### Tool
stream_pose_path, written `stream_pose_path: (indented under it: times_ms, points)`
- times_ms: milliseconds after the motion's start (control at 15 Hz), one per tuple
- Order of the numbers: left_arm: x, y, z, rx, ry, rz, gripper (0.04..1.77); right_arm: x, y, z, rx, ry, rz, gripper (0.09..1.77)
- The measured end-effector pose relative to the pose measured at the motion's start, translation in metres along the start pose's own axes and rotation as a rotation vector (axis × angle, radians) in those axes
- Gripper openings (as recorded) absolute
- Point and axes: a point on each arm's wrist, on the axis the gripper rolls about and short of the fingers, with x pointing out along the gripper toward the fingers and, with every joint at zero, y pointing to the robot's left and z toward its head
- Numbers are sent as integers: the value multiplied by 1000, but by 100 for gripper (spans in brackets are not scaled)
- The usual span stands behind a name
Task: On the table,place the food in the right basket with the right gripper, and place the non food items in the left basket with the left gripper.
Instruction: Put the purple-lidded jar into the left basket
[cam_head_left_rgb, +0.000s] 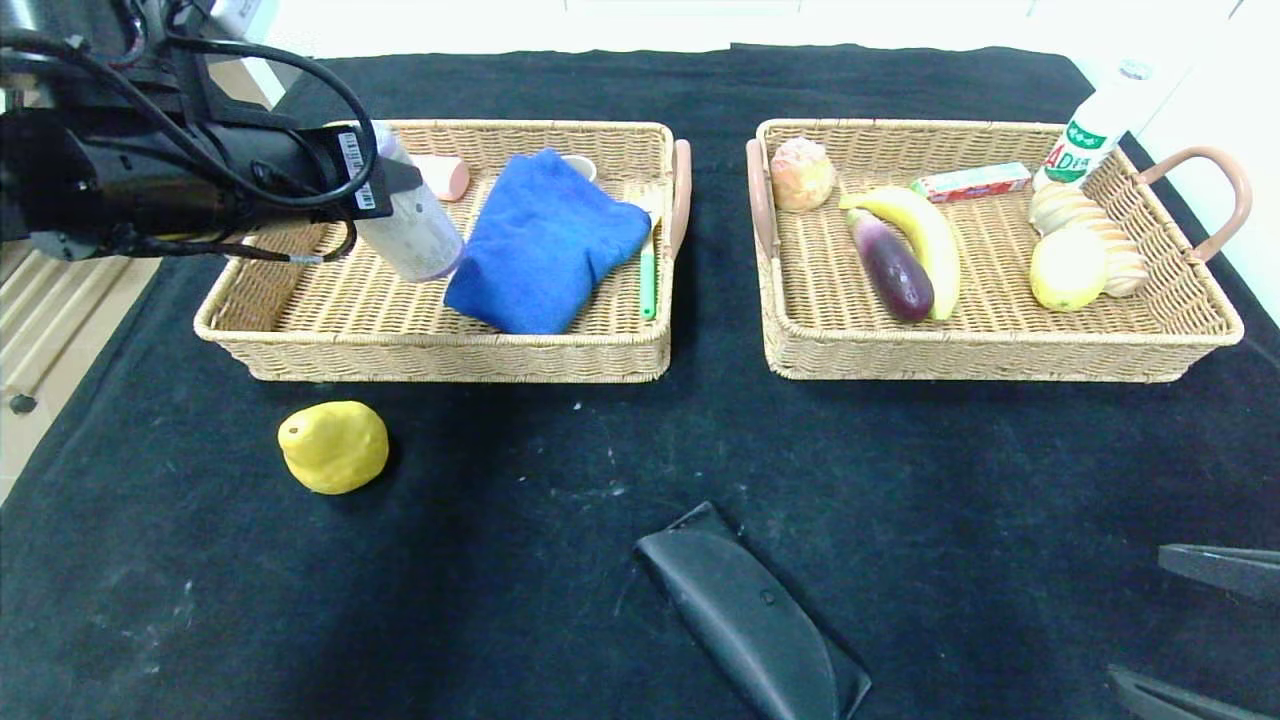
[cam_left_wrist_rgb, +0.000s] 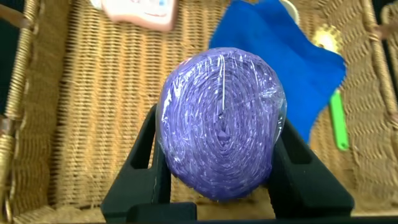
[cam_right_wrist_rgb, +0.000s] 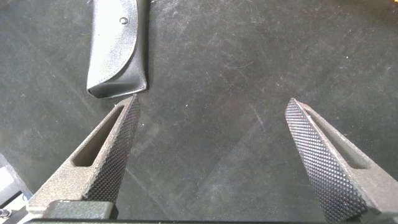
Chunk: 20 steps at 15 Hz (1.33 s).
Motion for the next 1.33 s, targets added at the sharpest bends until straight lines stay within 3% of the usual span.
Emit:
stream_pose_path:
  times_ms: [400, 933, 1333]
  points:
    - [28, 6, -5, -3, -10, 28, 87, 0, 0, 0, 1, 1, -1, 171]
    - [38, 5, -11, 0, 7, 31, 87, 1, -1, 0, 3, 3, -3, 171]
    - [38, 4, -12, 1, 14, 27, 133, 1, -1, 0, 3, 5, -3, 171]
